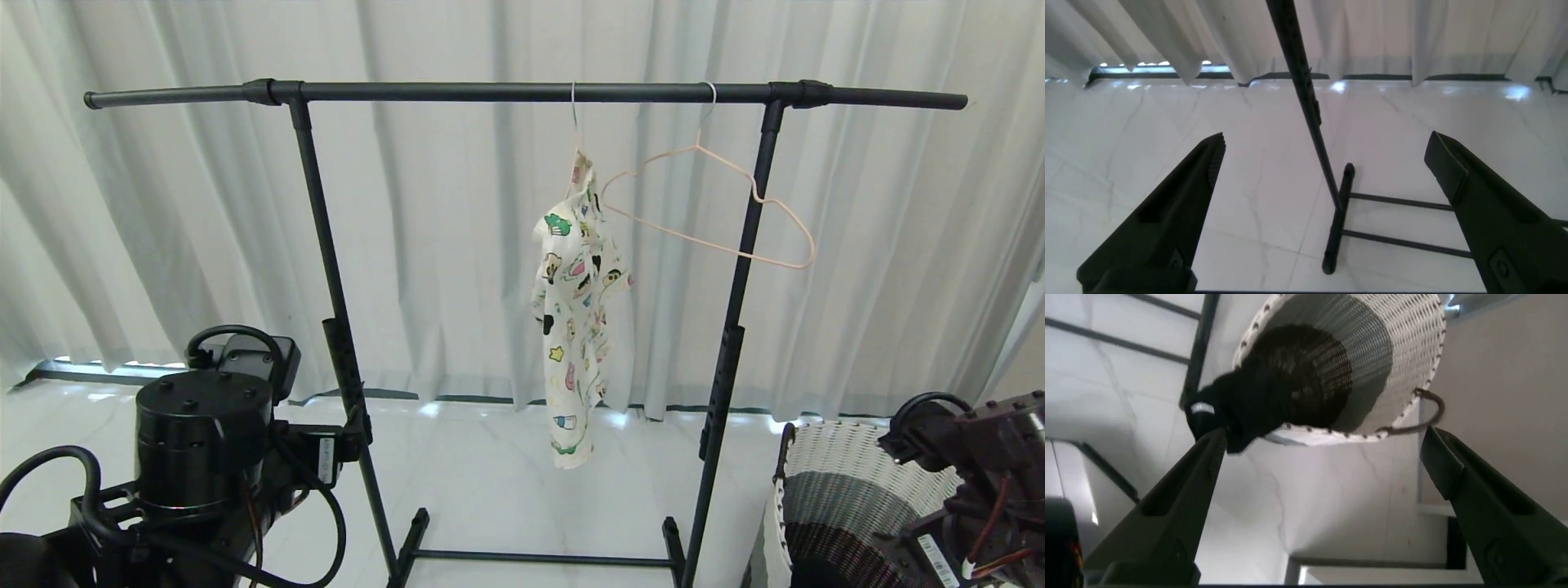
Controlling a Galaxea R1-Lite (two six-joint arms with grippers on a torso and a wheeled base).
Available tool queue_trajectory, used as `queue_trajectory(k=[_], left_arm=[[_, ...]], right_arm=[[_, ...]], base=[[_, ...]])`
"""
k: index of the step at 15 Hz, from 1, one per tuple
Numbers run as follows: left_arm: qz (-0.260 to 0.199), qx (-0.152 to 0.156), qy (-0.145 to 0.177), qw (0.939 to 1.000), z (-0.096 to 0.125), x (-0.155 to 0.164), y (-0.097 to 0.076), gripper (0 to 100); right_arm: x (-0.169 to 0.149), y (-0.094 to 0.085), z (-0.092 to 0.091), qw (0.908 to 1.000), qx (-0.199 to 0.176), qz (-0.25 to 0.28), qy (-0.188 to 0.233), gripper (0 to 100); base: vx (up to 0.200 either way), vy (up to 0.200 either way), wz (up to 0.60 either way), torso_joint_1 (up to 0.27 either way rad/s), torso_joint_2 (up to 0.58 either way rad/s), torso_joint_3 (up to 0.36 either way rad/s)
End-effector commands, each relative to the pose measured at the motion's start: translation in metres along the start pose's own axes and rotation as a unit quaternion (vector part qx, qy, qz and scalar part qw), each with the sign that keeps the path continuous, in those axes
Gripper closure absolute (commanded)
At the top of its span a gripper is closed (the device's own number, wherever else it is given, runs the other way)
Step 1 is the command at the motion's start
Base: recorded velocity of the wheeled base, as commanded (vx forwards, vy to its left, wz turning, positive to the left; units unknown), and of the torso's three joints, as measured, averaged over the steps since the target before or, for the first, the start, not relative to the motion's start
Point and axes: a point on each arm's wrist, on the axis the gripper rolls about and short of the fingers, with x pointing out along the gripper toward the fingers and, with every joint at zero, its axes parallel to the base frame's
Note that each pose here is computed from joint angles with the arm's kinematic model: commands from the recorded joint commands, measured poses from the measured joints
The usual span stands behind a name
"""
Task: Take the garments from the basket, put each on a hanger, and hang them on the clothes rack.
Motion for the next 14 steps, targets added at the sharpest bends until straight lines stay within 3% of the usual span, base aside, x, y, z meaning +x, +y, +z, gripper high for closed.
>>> queue_trajectory(k=[1, 5, 8, 10, 12, 14], left_arm=[[0.002, 0.000, 0.002, 1.0000, -0.001, 0.000, 0.001, 0], [0.005, -0.001, 0.001, 1.0000, -0.001, 0.000, 0.001, 0], [0.027, -0.002, 0.000, 0.9996, -0.001, 0.000, 0.002, 0], [0.036, -0.004, -0.001, 0.9993, -0.001, -0.001, 0.003, 0], [0.035, -0.002, -0.001, 0.9994, -0.004, -0.004, 0.004, 0], [0.032, -0.001, -0.003, 0.9995, -0.005, -0.008, 0.005, 0]], right_arm=[[0.035, 0.017, -0.008, 0.9990, -0.019, 0.007, 0.040, 0], [0.075, 0.017, -0.011, 0.9911, -0.117, 0.009, 0.063, 0], [0.102, 0.031, -0.021, 0.9864, -0.140, 0.029, 0.082, 0], [0.108, 0.032, -0.035, 0.9780, -0.178, 0.033, 0.103, 0], [0.114, 0.030, -0.036, 0.9681, -0.222, 0.036, 0.110, 0], [0.124, 0.033, -0.032, 0.9703, -0.219, 0.053, 0.087, 0]], base=[[0.000, 0.000, 0.00, 0.000, 0.00, 0.000], [0.000, 0.000, 0.00, 0.000, 0.00, 0.000], [0.000, 0.000, 0.00, 0.000, 0.00, 0.000], [0.000, 0.000, 0.00, 0.000, 0.00, 0.000], [0.000, 0.000, 0.00, 0.000, 0.00, 0.000], [0.000, 0.000, 0.00, 0.000, 0.00, 0.000]])
